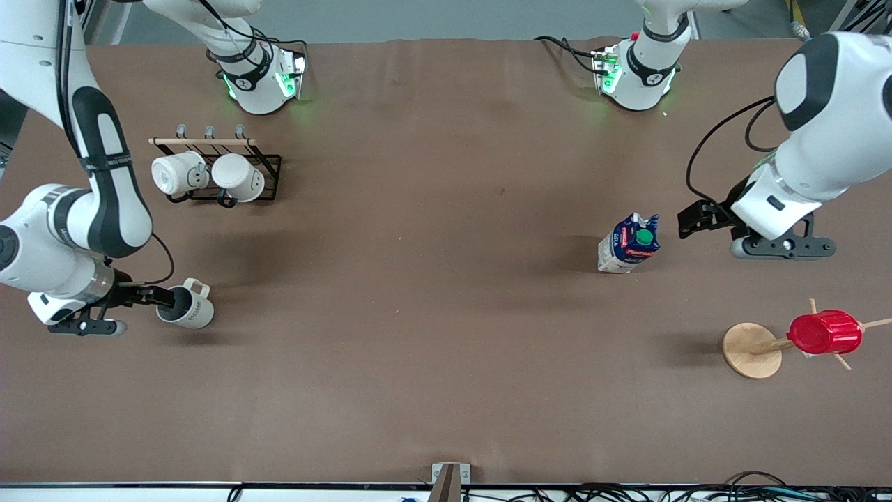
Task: Place cup and milk on table
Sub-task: 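Grasp the white mug with the right gripper while the left gripper grasps the carton, then carry the mug upright to mid-table while the left gripper lifts the carton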
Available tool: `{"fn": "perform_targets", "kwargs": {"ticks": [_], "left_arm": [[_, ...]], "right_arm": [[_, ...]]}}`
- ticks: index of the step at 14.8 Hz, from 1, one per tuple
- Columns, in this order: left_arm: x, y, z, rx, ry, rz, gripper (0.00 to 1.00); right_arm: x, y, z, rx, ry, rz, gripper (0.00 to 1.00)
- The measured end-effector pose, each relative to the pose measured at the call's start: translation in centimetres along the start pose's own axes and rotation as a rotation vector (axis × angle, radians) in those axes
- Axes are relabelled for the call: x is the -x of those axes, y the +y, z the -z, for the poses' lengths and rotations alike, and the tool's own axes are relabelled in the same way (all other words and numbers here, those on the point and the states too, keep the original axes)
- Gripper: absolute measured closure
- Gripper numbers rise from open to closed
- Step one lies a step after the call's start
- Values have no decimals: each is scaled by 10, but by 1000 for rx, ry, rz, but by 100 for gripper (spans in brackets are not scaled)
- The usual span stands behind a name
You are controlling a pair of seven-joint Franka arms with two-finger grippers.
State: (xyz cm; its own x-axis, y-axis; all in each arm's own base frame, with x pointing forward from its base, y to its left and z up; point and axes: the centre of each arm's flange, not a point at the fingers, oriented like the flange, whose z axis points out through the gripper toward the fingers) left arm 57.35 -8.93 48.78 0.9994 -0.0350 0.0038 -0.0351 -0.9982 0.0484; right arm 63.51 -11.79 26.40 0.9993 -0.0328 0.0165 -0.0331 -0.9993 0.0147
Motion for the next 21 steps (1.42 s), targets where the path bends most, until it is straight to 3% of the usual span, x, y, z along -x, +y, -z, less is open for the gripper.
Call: {"fn": "perform_targets", "kwargs": {"ticks": [2,10,13,16,21], "left_arm": [[4,0,-23,-1,2,-1,3],[26,13,-86,-6,-27,-29,4],[35,17,-106,-7,-30,-38,4],[41,15,-118,-9,-43,-38,4],[46,16,-127,-10,-55,-42,5]], "right_arm": [[1,0,-14,6,19,2,13],[-2,-2,-21,-15,42,22,96],[-12,-17,0,-30,27,68,96],[-22,-61,62,-65,-12,121,96],[-13,-236,115,-117,-37,124,96]]}}
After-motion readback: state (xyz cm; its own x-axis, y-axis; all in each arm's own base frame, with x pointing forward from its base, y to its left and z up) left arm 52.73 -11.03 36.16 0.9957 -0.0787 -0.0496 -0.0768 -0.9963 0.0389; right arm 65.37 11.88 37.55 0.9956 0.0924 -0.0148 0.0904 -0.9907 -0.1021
